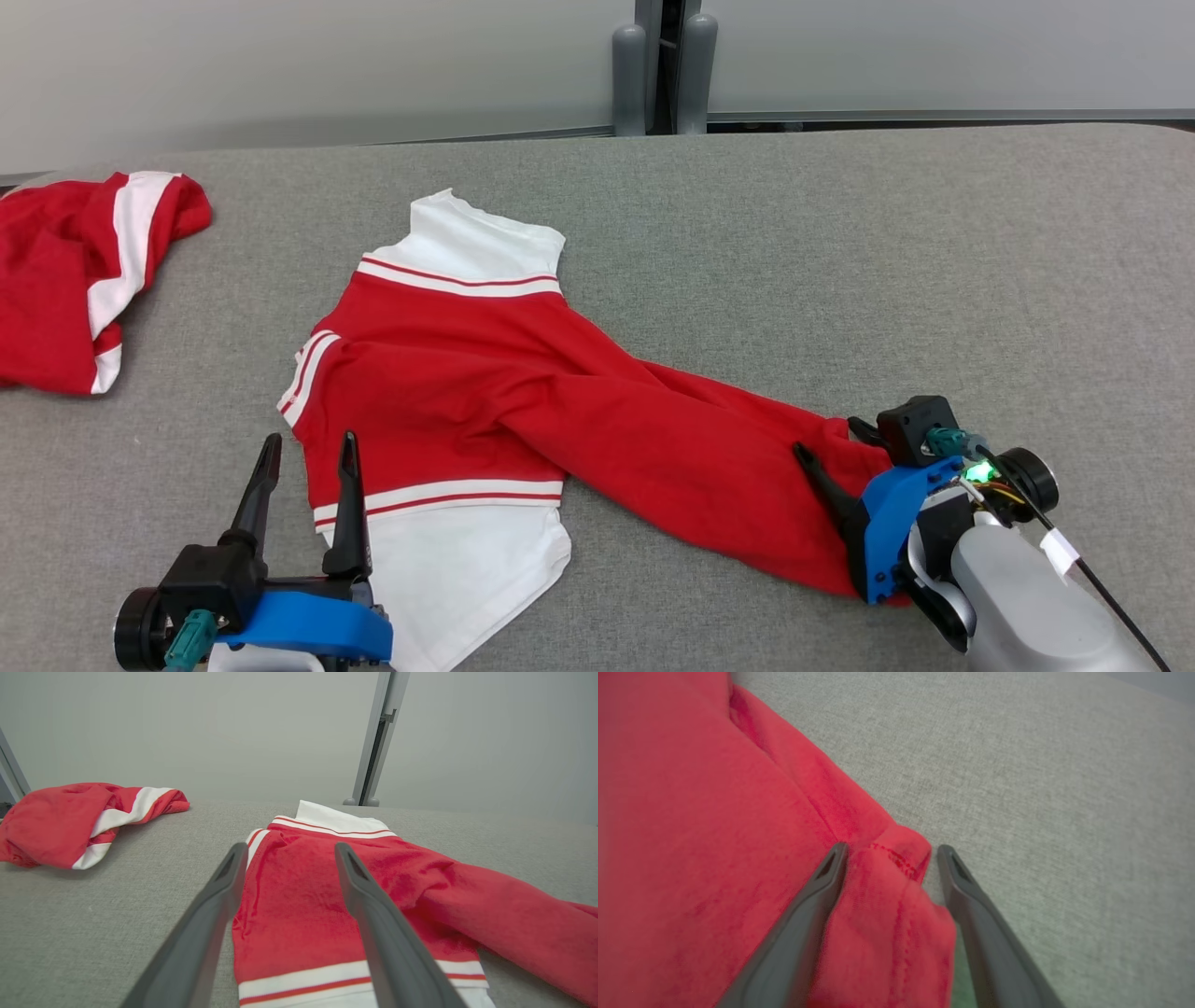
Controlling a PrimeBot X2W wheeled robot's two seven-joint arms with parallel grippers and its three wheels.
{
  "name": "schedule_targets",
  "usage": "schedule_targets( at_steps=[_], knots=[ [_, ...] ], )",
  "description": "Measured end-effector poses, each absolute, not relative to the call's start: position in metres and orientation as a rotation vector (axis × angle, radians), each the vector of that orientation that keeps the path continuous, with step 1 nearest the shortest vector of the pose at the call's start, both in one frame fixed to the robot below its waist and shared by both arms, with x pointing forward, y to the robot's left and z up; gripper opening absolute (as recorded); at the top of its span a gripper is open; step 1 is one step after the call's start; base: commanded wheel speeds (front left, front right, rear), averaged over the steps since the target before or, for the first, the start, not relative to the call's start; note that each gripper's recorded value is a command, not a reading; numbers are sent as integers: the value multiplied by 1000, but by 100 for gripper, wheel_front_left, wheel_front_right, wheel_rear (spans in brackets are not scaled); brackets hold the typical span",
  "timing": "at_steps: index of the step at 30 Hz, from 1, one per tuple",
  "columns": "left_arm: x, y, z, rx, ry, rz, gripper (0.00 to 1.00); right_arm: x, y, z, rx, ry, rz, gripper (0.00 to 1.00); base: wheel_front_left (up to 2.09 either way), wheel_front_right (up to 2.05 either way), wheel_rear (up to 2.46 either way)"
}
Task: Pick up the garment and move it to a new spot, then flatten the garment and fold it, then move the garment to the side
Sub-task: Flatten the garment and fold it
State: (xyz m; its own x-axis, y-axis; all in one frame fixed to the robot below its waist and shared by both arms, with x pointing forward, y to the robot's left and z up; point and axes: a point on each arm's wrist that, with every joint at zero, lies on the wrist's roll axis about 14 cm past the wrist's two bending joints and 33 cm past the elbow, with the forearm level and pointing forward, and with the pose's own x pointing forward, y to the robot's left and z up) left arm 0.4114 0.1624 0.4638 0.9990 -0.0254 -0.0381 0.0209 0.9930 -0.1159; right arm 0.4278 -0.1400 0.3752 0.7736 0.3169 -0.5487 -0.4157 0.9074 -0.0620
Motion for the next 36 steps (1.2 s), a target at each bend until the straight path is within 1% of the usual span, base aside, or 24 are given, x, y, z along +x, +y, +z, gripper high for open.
schedule_targets(
  at_steps=[2,3,4,5,9,14,17,23,31,32,33,36],
  knots=[
    [412,161,464,-116,40,-26,100,426,-139,373,-183,576,405,100,0,0,0],
    [412,161,464,-116,40,-28,100,425,-138,372,-182,580,407,71,0,0,0],
    [413,160,464,-117,39,-31,100,426,-137,373,-179,577,411,17,0,0,0],
    [413,159,465,-117,36,-33,100,426,-137,374,-176,571,412,0,0,0,0],
    [414,157,466,-117,33,-38,100,438,-144,387,-174,500,393,0,0,0,0],
    [414,156,469,-118,26,-42,100,473,-161,441,-168,267,330,0,0,0,0],
    [413,156,470,-118,24,-43,100,484,-167,460,-162,193,303,0,0,0,0],
    [413,157,466,-124,34,-41,100,501,-172,474,-162,143,274,0,0,0,0],
    [416,160,460,-123,48,-32,100,523,-172,475,-185,149,261,0,0,0,0],
    [417,160,459,-123,50,-31,100,524,-172,473,-191,157,258,42,0,0,0],
    [417,160,459,-123,51,-30,100,525,-173,470,-191,167,254,100,0,0,0],
    [420,160,460,-122,47,-30,100,527,-175,466,-178,179,238,100,0,0,0]
  ],
)
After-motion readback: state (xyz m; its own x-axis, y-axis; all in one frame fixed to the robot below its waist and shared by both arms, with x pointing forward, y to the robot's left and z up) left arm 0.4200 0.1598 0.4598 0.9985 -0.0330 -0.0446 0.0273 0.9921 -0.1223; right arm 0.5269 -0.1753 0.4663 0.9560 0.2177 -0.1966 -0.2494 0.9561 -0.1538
